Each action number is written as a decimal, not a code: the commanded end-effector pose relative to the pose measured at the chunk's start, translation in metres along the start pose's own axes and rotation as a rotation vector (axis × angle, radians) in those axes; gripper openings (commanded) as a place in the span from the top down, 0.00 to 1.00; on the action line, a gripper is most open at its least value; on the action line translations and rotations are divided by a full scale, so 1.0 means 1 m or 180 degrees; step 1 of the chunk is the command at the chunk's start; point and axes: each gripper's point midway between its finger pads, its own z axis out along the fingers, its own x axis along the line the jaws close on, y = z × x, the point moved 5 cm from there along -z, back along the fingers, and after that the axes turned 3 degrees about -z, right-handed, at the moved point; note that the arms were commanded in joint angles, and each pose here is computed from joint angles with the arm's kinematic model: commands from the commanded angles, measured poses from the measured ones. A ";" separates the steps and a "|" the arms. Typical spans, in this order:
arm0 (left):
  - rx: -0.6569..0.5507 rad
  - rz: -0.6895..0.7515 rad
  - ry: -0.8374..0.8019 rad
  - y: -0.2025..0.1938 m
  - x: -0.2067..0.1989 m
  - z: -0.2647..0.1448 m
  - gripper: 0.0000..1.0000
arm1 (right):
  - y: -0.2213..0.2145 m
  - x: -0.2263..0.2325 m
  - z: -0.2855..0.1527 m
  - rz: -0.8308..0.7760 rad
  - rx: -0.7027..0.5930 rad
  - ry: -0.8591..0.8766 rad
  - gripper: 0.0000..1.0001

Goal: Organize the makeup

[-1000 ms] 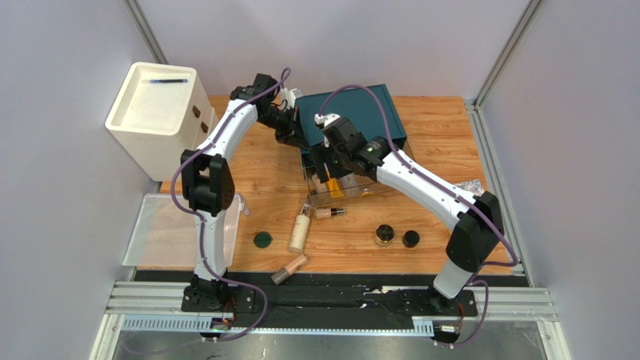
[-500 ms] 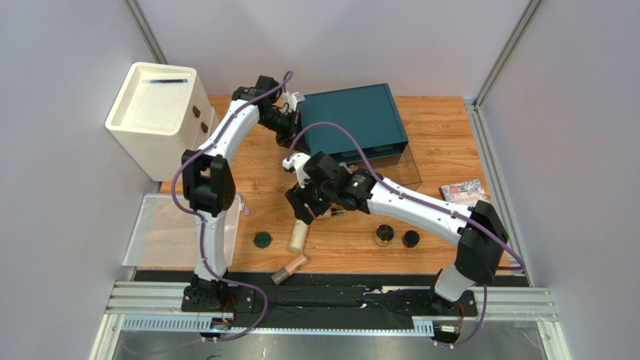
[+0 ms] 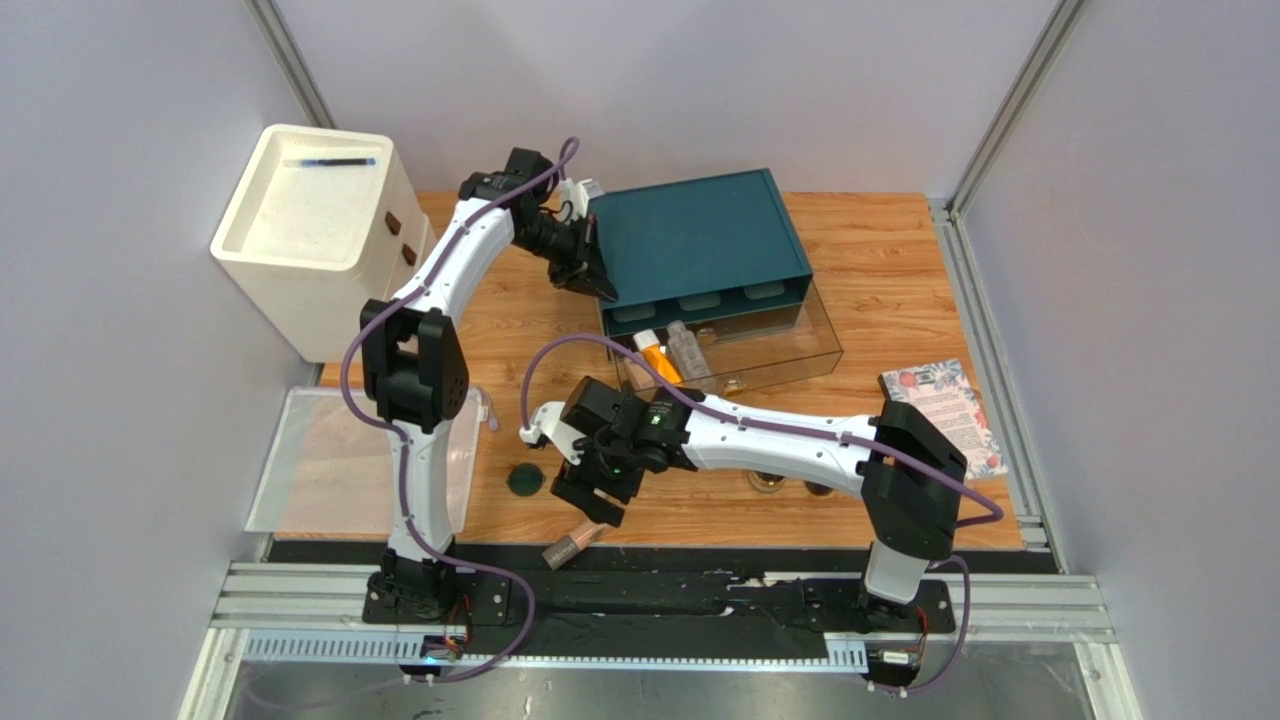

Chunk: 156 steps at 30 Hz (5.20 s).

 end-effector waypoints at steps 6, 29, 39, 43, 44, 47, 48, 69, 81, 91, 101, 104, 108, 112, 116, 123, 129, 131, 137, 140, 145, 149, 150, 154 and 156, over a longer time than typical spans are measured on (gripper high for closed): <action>0.0285 -0.0280 0.0474 -0.018 0.027 0.006 1.00 | 0.007 0.003 0.002 -0.0385 -0.0100 0.0054 0.24; 0.0342 -0.0433 0.0862 -0.012 0.049 0.015 1.00 | 0.011 0.031 0.072 -0.0931 -0.0054 -0.0141 0.22; 0.0340 -0.0417 0.0820 -0.013 0.047 0.014 1.00 | -0.004 0.019 0.109 -0.0848 0.0263 -0.0346 0.55; 0.0355 -0.0424 0.0824 -0.014 0.046 0.013 1.00 | -0.009 0.015 0.104 -0.0827 0.0273 -0.0476 0.94; 0.0359 -0.0423 0.0824 -0.015 0.046 0.013 1.00 | -0.008 0.014 0.097 -0.0823 0.0252 -0.0523 1.00; 0.0355 -0.0414 0.0828 -0.016 0.045 0.011 1.00 | -0.005 0.012 0.077 -0.0833 0.0174 -0.0628 1.00; 0.0355 -0.0409 0.0832 -0.016 0.045 0.011 1.00 | -0.005 0.011 0.070 -0.0819 0.0171 -0.0677 1.00; 0.0416 -0.0257 0.0760 -0.022 0.045 0.009 1.00 | 0.058 -0.091 -0.130 0.0446 -0.0933 -0.1916 1.00; 0.0483 -0.0215 0.0677 -0.021 0.050 0.018 1.00 | 0.024 -0.190 -0.137 0.1767 -0.0891 -0.2184 1.00; 0.0485 -0.0213 0.0698 -0.020 0.053 0.018 1.00 | -0.013 -0.217 -0.118 0.2204 -0.0296 -0.2586 0.83; 0.0485 -0.0250 0.0701 -0.018 0.054 0.020 1.00 | -0.007 -0.214 -0.147 0.2183 -0.0520 -0.2812 0.14; 0.0497 -0.0265 0.0695 -0.019 0.054 0.021 1.00 | 0.006 -0.201 -0.154 0.1872 -0.0620 -0.2702 0.13; 0.0477 -0.0264 0.0691 -0.018 0.053 0.020 1.00 | 0.034 -0.163 -0.139 0.1375 -0.0681 -0.2283 0.13; 0.0454 -0.0241 0.0721 -0.017 0.052 0.018 1.00 | 0.036 -0.153 -0.124 0.1584 -0.0698 -0.2209 0.19; 0.0358 -0.0192 0.0712 -0.014 0.045 0.011 1.00 | 0.048 -0.177 -0.141 0.1919 -0.1096 -0.2308 0.52; 0.0117 -0.0083 0.0735 -0.007 0.029 -0.004 1.00 | 0.052 -0.293 -0.198 0.2783 -0.1958 -0.2370 1.00; 0.0061 -0.0082 0.0738 -0.003 0.025 -0.007 1.00 | 0.034 -0.373 -0.193 0.3224 -0.1906 -0.2129 1.00; 0.0032 -0.0083 0.0751 -0.002 0.024 -0.008 1.00 | 0.029 -0.387 -0.181 0.3300 -0.1881 -0.1944 1.00; -0.0096 -0.0036 0.0799 0.001 0.016 -0.018 1.00 | 0.001 -0.401 -0.150 0.3566 -0.1684 -0.1663 1.00; -0.0344 0.0080 0.0808 0.006 0.000 -0.035 1.00 | -0.010 -0.400 -0.134 0.3648 -0.1535 -0.1641 1.00; -0.1031 0.0440 0.0780 0.009 -0.047 -0.085 0.89 | -0.027 -0.395 -0.113 0.3739 -0.1298 -0.1558 1.00; -0.1221 0.0546 0.0961 -0.018 -0.050 -0.108 0.54 | -0.036 -0.392 -0.105 0.3775 -0.1196 -0.1520 1.00; -0.1193 0.0524 0.1008 -0.034 -0.045 -0.109 0.41 | -0.039 -0.391 -0.102 0.3788 -0.1151 -0.1497 1.00; -0.1008 0.0381 0.1171 -0.080 -0.018 -0.100 0.16 | -0.047 -0.391 -0.098 0.3794 -0.1094 -0.1499 1.00; -0.0836 0.0291 0.1124 -0.098 -0.007 -0.089 0.16 | -0.051 -0.391 -0.097 0.3818 -0.1063 -0.1484 1.00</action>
